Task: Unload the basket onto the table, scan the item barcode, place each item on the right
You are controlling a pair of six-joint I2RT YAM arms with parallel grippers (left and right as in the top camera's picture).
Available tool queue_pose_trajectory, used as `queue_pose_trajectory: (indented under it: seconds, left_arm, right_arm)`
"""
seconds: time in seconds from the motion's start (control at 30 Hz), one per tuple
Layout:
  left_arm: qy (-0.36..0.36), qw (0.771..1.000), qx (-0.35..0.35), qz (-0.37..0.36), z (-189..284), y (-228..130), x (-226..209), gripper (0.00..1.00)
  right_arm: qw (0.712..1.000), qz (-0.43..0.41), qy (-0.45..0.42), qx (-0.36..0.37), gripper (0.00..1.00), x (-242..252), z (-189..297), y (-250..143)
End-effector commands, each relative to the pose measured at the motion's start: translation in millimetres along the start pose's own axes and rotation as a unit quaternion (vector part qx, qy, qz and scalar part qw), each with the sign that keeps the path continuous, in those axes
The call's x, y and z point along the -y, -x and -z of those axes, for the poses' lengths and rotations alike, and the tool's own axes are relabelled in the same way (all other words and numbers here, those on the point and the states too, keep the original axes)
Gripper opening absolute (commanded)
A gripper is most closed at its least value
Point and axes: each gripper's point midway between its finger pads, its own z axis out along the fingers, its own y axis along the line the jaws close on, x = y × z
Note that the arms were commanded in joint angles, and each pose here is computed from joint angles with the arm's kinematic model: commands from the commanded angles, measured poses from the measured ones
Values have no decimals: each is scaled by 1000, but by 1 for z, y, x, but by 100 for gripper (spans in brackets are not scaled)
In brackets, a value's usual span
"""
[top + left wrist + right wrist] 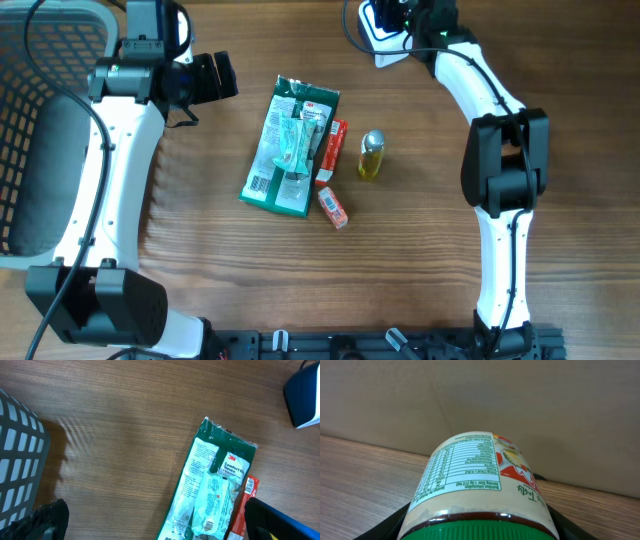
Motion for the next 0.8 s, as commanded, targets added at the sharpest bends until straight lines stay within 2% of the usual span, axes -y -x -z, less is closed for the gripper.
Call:
queue_pose_trajectory:
  seconds: [0.0,0.37,0.63,0.77]
  left_arm:
    - [-3,1000,-2,-4,-2,0,-1,100]
    - [-2,1000,-2,-4,-2,0,-1,100]
    - [-2,1000,-2,-4,-2,0,-1,100]
    - [-3,1000,-2,-4,-2,0,-1,100]
  right_arm:
    - [1000,-16,25,1,4,-10,-4,-2]
    - [998,-49,23,-23,5,-8,-8,-25]
    - [998,-48,24,-20,5,-9,-7,-24]
    - [999,-46,22,-6,4,-6,1,-8]
